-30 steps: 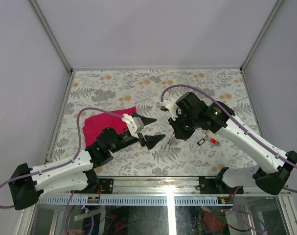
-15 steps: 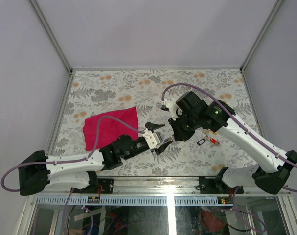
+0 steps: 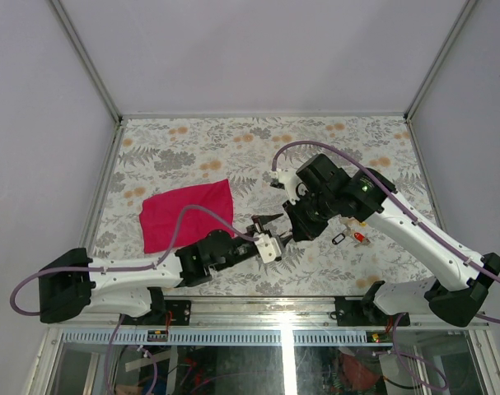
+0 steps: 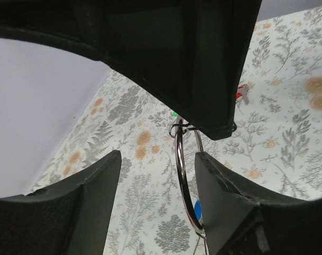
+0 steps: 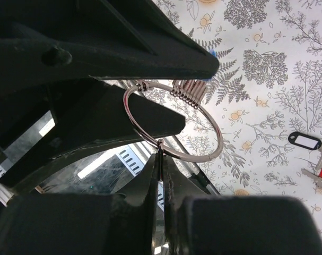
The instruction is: Put the keys on the keyring
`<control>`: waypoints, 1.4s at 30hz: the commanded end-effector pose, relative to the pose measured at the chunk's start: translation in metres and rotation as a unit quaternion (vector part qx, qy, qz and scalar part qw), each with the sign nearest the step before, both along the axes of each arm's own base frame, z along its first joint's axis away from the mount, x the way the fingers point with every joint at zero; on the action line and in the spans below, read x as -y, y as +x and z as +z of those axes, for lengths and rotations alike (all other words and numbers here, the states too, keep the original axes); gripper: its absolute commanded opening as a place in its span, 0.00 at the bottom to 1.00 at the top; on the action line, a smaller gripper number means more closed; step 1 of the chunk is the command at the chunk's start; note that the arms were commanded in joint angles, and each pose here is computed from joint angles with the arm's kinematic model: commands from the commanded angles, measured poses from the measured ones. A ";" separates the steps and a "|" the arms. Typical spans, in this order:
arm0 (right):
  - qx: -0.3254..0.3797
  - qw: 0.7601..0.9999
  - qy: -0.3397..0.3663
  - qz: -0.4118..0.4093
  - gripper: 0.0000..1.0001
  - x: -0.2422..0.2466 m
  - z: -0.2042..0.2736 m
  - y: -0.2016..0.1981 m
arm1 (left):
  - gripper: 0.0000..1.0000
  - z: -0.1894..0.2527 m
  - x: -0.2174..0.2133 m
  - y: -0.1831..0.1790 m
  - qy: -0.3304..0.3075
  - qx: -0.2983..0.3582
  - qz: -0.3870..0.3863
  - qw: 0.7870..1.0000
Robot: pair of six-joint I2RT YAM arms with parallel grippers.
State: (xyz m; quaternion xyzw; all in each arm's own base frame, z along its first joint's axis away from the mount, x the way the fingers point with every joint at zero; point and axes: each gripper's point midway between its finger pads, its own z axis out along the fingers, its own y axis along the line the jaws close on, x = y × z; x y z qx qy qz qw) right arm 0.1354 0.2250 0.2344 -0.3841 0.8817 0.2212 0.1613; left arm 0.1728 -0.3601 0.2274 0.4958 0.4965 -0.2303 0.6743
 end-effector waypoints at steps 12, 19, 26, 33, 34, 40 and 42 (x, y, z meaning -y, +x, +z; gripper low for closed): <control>-0.025 1.000 0.012 0.010 0.00 -0.005 0.005 -0.008 | 0.52 0.050 0.015 -0.010 -0.019 0.123 -0.023 0.992; -0.025 1.000 0.008 0.009 0.00 -0.003 0.002 -0.008 | 0.44 0.047 0.018 -0.022 -0.003 0.138 -0.046 0.989; -0.029 0.999 0.011 0.011 0.00 -0.004 0.001 -0.010 | 0.27 0.047 0.021 -0.026 0.010 0.150 -0.055 0.987; -0.034 0.999 0.006 0.014 0.00 -0.003 -0.005 -0.011 | 0.14 0.051 0.023 -0.031 0.016 0.161 -0.063 0.985; -0.033 0.999 0.004 0.013 0.00 -0.003 -0.005 -0.011 | 0.11 0.051 0.024 -0.032 0.016 0.160 -0.065 0.985; 0.021 1.000 0.017 -0.004 0.15 0.001 0.009 0.003 | 0.00 0.048 0.019 -0.029 0.012 0.135 -0.051 0.989; 0.054 0.998 0.038 -0.007 0.26 0.000 0.020 0.009 | 0.00 0.046 0.017 -0.026 0.008 0.118 -0.040 0.992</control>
